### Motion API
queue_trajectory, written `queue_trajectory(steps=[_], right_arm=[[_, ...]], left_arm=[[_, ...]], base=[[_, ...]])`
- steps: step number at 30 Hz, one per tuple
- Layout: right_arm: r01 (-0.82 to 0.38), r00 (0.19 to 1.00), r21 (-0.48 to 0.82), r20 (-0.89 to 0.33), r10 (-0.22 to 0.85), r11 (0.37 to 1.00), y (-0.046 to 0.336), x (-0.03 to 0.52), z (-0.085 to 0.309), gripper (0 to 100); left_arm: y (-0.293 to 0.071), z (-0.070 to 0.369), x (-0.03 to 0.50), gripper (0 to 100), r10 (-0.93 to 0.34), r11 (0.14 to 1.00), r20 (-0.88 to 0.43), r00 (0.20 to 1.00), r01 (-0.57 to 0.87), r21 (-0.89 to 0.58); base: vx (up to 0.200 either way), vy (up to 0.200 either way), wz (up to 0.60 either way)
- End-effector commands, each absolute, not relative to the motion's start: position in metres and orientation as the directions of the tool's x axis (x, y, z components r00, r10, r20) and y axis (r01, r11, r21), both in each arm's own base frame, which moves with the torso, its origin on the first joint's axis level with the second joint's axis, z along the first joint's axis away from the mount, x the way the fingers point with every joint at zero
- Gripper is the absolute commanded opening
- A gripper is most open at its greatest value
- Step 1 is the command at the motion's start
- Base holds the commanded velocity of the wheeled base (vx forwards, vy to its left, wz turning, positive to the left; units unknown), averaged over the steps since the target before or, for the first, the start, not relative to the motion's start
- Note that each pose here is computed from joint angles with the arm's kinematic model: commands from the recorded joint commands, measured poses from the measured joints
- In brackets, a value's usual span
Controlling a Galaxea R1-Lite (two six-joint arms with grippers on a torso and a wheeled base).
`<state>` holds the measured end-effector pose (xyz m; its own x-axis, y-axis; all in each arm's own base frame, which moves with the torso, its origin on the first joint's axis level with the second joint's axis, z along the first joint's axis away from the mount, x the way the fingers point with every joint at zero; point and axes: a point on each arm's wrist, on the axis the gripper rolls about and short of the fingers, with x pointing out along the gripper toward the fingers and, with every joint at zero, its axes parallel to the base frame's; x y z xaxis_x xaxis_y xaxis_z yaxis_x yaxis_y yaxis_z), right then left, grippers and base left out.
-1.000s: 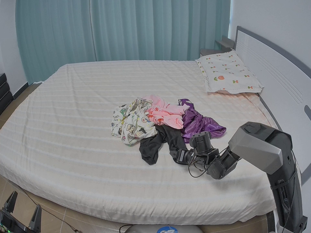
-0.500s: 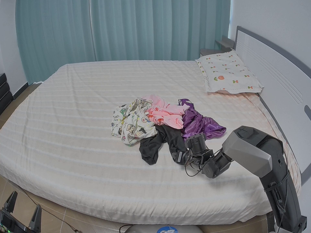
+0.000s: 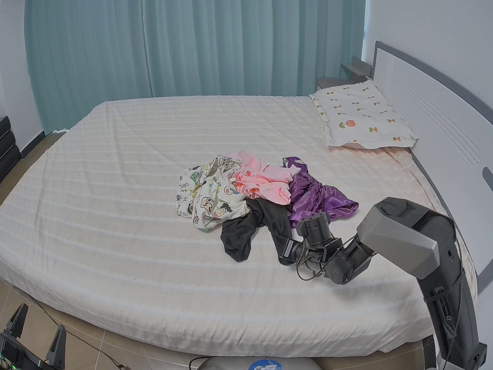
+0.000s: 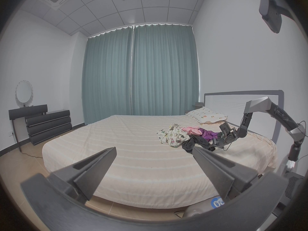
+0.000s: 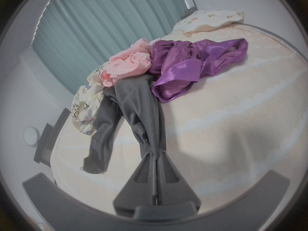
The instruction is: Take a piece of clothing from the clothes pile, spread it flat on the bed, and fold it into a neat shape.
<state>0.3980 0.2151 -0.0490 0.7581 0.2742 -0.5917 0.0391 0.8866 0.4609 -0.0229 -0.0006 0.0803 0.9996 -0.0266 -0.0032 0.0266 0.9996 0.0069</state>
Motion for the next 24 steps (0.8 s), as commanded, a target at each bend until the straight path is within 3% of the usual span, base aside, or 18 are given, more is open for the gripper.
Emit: queue_trajectory(steps=[1, 3, 5, 7, 10, 11, 18, 24], right_arm=[[0.073, 0.749, 0.554, -0.580, 0.321, 0.829, 0.193, 0.349, 0.004, 0], [0.094, 0.751, 0.580, -0.575, 0.324, 0.809, 0.187, 0.337, 0.006, 0], [0.098, 0.763, 0.610, -0.553, 0.335, 0.786, 0.183, 0.324, 0.008, 0], [0.083, 0.773, 0.629, -0.530, 0.348, 0.773, 0.180, 0.316, 0.007, 0], [0.070, 0.780, 0.643, -0.512, 0.360, 0.763, 0.181, 0.312, 0.005, 0], [0.075, 0.786, 0.644, -0.508, 0.353, 0.761, 0.179, 0.310, -0.006, 0], [0.062, 0.797, 0.651, -0.488, 0.355, 0.756, 0.176, 0.306, 0.001, 0], [0.061, 0.805, 0.658, -0.477, 0.353, 0.751, 0.173, 0.306, 0.007, 0]], left_arm=[[-0.001, 0.076, -0.022, 100, -0.046, 0.999, -0.011, 0.999, 0.046, 0.018], [-0.001, 0.087, -0.023, 100, -0.066, 0.998, 0.005, 0.998, 0.066, 0.016], [-0.001, 0.149, -0.020, 100, -0.074, 0.995, 0.064, 0.995, 0.078, -0.063], [-0.002, 0.169, 0.001, 100, -0.098, 0.989, -0.027, 0.995, 0.094, -0.114], [-0.003, 0.169, 0.021, 100, -0.145, 0.986, -0.138, 0.980, 0.132, -0.101], [-0.007, 0.157, 0.070, 100, -0.229, 0.972, -0.391, 0.891, 0.184, -0.150], [-0.035, 0.129, 0.148, 100, -0.352, 0.933, -0.528, 0.773, 0.247, -0.260], [-0.068, 0.099, 0.203, 100, -0.395, 0.898, -0.583, 0.710, 0.163, -0.409]], base=[[0.000, 0.000, 0.00], [0.000, 0.000, 0.00], [0.000, 0.000, 0.00], [0.000, 0.000, 0.00], [0.000, 0.000, 0.00], [0.000, 0.000, 0.00], [0.000, 0.000, 0.00], [0.000, 0.000, 0.00]])
